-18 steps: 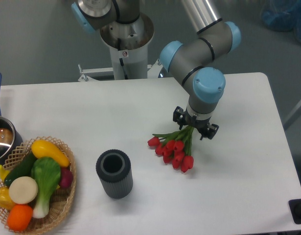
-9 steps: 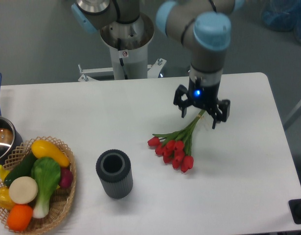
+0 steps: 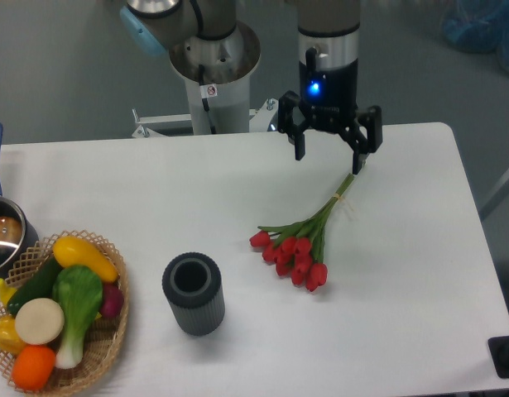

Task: Place the flowers on the table
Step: 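Raise the open gripper up away from the tulips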

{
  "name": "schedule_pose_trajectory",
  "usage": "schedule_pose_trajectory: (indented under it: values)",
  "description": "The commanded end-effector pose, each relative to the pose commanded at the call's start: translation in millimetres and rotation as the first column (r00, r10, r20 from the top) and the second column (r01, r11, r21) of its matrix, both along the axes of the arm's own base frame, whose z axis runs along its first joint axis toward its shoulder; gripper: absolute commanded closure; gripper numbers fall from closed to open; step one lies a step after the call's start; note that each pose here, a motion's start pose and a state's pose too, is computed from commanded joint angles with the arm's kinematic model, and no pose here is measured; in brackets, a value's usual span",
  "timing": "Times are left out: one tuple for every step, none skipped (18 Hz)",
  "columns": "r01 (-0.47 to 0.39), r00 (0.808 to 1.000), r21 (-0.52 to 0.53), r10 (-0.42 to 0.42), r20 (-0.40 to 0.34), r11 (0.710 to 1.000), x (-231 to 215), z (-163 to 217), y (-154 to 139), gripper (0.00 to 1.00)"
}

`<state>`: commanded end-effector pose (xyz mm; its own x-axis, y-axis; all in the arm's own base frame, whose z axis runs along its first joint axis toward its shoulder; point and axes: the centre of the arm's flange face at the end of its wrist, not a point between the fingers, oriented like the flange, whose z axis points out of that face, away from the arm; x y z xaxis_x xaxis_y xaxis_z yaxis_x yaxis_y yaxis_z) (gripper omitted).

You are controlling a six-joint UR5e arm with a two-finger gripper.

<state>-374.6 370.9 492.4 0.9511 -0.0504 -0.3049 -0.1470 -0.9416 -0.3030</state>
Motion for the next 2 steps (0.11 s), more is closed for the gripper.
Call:
schedule_pose_trajectory:
  values:
    - [-0.003,1.000,0.001,0.003,-0.001,1.000,-0.7,0.8,-0.5,0.00]
    - [-0.003,1.000,0.001,0.003,-0.001,1.000,-1.2,0.2,-0.2,0.00]
